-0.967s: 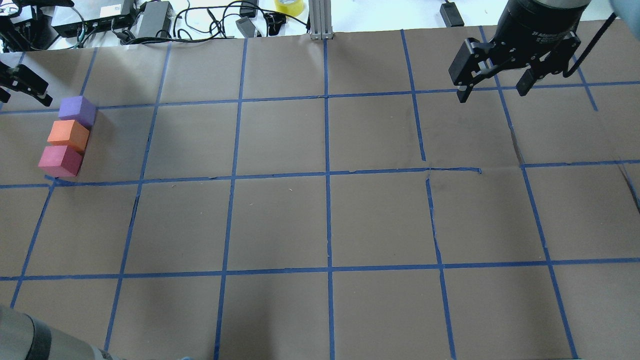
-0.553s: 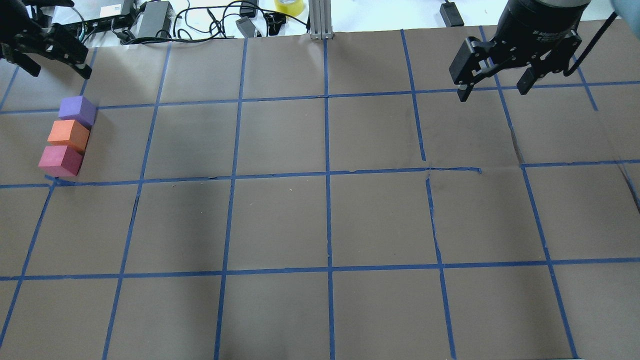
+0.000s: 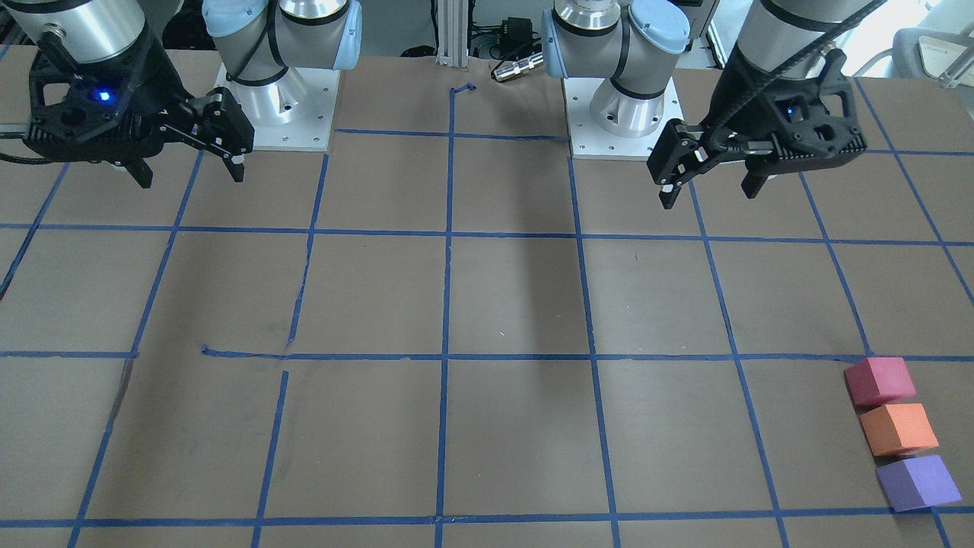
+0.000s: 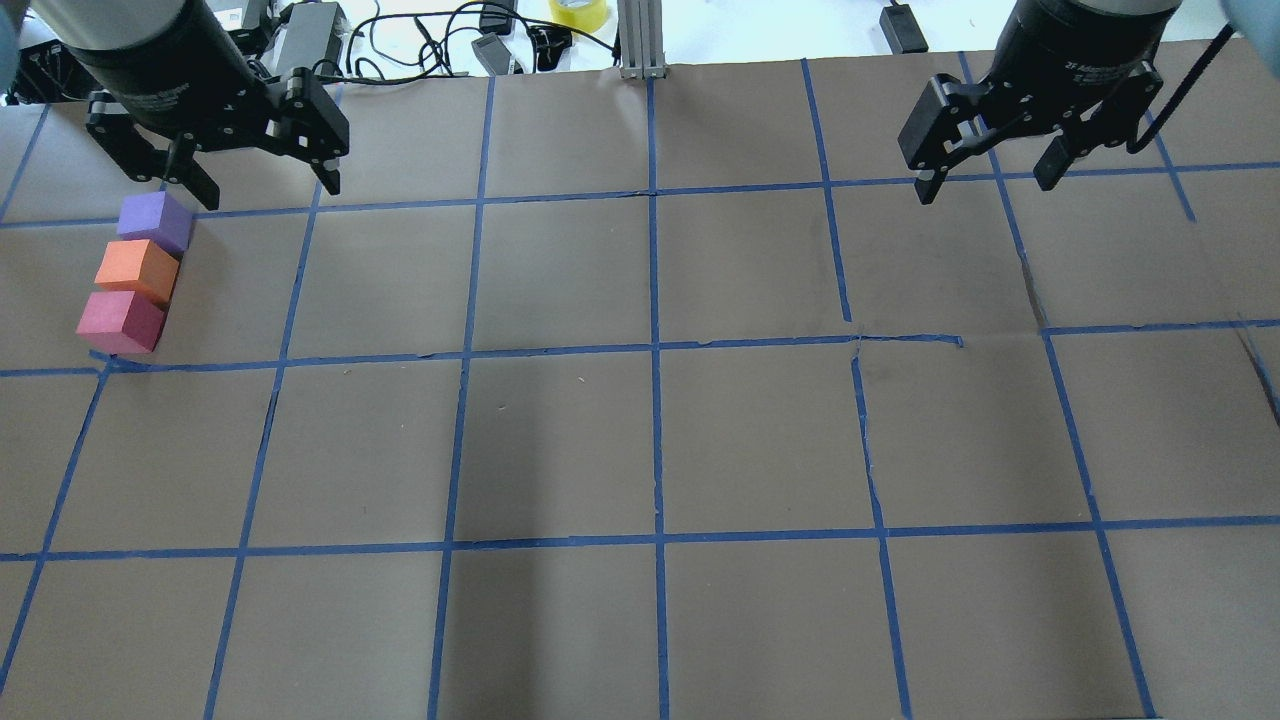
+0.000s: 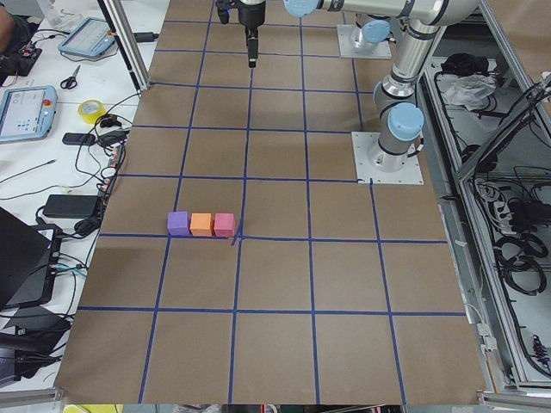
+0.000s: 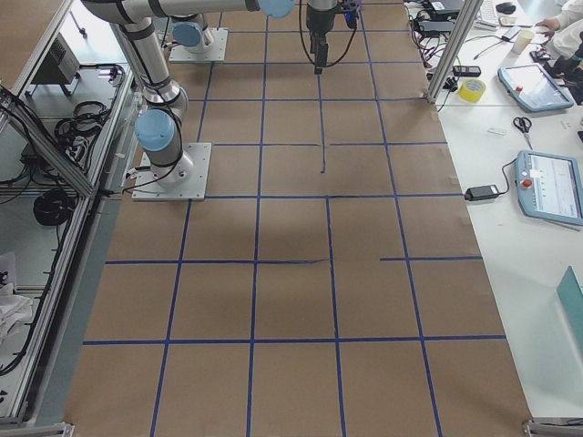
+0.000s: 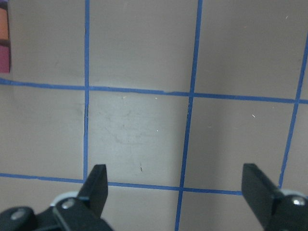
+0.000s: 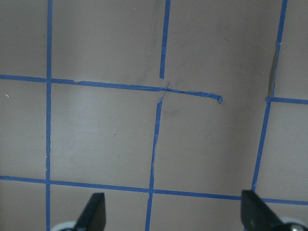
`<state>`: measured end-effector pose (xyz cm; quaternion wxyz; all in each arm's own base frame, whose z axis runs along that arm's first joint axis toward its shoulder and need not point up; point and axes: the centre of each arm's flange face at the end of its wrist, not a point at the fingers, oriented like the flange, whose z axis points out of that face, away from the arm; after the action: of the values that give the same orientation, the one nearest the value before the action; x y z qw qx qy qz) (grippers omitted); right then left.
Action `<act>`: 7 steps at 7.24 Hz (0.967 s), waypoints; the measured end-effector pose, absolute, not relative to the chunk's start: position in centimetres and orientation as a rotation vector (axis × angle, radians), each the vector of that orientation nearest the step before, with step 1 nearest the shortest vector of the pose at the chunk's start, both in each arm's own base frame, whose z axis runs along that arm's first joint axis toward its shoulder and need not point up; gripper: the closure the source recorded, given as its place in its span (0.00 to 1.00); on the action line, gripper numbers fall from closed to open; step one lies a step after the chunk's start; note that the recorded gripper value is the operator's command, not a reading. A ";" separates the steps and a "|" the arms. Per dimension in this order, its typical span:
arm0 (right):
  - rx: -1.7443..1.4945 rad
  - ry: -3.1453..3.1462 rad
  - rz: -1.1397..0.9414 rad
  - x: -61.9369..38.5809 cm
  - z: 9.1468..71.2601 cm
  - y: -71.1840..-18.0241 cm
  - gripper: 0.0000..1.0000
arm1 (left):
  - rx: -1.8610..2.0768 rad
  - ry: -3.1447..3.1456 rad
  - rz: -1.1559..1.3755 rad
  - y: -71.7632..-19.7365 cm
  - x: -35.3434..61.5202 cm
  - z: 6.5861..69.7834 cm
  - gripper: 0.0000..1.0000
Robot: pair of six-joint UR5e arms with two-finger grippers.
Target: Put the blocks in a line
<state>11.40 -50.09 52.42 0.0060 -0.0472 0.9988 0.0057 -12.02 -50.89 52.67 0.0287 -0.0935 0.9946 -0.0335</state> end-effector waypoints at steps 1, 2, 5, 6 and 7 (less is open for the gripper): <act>-0.148 3.126 0.018 11.4 52.4 -50.1 0.00 | -0.349 3.065 -0.139 -51.1 -13.5 52.4 0.00; -0.148 3.126 0.017 11.4 52.4 -50.1 0.00 | -0.335 3.079 -0.169 -51.1 -14.4 52.7 0.00; -0.148 3.127 0.017 11.4 52.5 -50.0 0.00 | -0.108 3.299 -0.243 -49.9 -16.7 55.3 0.00; -0.148 3.127 0.017 11.4 52.5 -50.0 0.00 | 0.035 3.296 -0.268 -49.5 -16.6 55.9 0.00; -0.148 3.127 0.018 11.4 52.4 -50.1 0.00 | 0.096 3.254 -0.250 -48.9 -16.0 56.1 0.00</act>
<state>11.39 -50.11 52.41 0.0056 -0.0472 0.9989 0.0056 -16.02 -48.90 56.11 -0.0616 0.0292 0.9947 -0.0765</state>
